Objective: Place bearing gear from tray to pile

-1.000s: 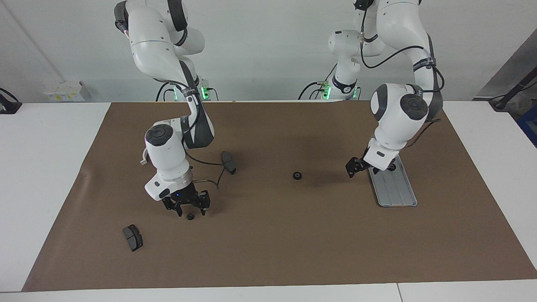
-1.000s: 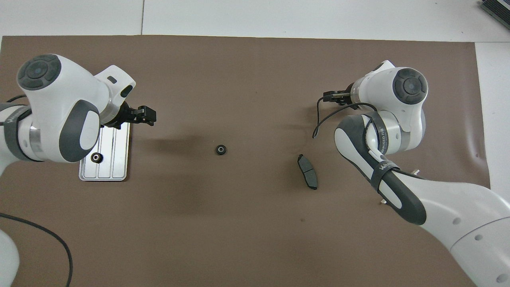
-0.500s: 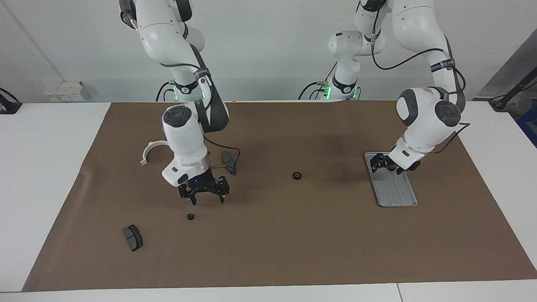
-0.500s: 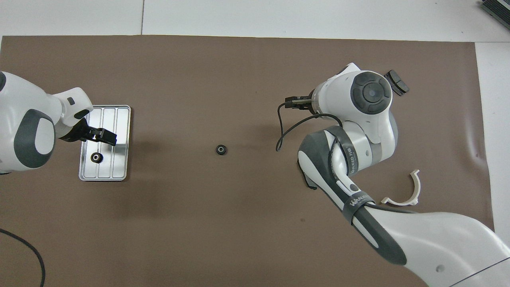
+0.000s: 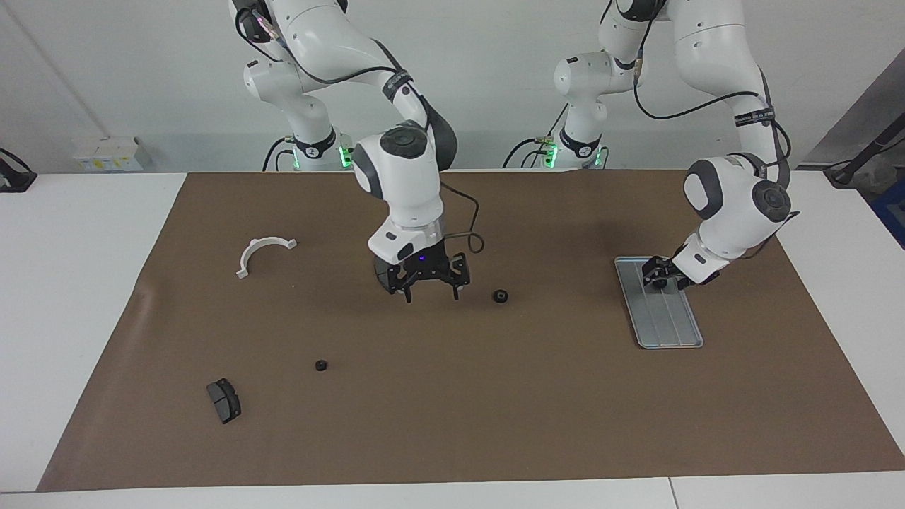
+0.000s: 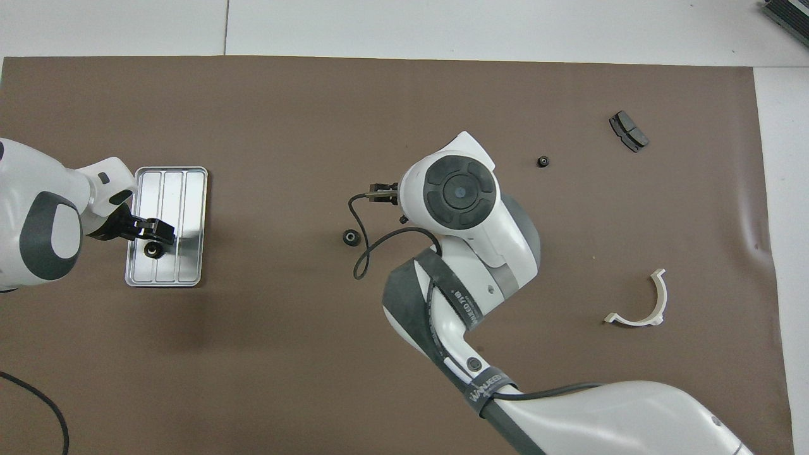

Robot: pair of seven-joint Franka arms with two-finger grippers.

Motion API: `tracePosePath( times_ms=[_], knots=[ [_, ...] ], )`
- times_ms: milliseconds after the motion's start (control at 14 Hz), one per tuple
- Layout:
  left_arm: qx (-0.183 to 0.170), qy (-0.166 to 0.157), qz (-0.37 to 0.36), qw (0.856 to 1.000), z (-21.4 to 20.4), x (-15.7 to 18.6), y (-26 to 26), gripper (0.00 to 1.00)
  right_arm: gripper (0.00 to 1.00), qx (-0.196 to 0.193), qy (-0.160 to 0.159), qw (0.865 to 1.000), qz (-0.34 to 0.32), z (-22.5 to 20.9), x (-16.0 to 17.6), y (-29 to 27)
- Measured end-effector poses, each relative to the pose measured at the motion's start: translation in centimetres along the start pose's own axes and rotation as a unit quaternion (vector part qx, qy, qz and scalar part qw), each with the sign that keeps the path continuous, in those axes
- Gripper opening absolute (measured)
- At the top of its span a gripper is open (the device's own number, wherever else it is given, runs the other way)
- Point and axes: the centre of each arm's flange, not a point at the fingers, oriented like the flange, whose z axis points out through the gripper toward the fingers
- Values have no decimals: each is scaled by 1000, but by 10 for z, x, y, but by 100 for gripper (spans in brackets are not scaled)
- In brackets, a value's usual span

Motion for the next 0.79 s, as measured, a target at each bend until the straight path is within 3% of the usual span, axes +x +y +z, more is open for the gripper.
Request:
tracePosePath(
  times_ms=[571, 643, 714, 786],
  knots=[
    [-1, -4, 2, 1000, 19, -10, -2, 62, 100, -24, -29, 999, -14, 77, -60, -80],
    [-1, -3, 2, 1000, 19, -11, -4, 57, 100, -25, -30, 999, -18, 80, -63, -84],
    [0, -2, 2, 1000, 17, -11, -6, 45, 100, -25, -29, 999, -22, 83, -66, -86],
    [-1, -2, 4, 1000, 17, -12, -8, 45, 100, -25, -27, 999, -25, 85, -67, -88]
  ],
)
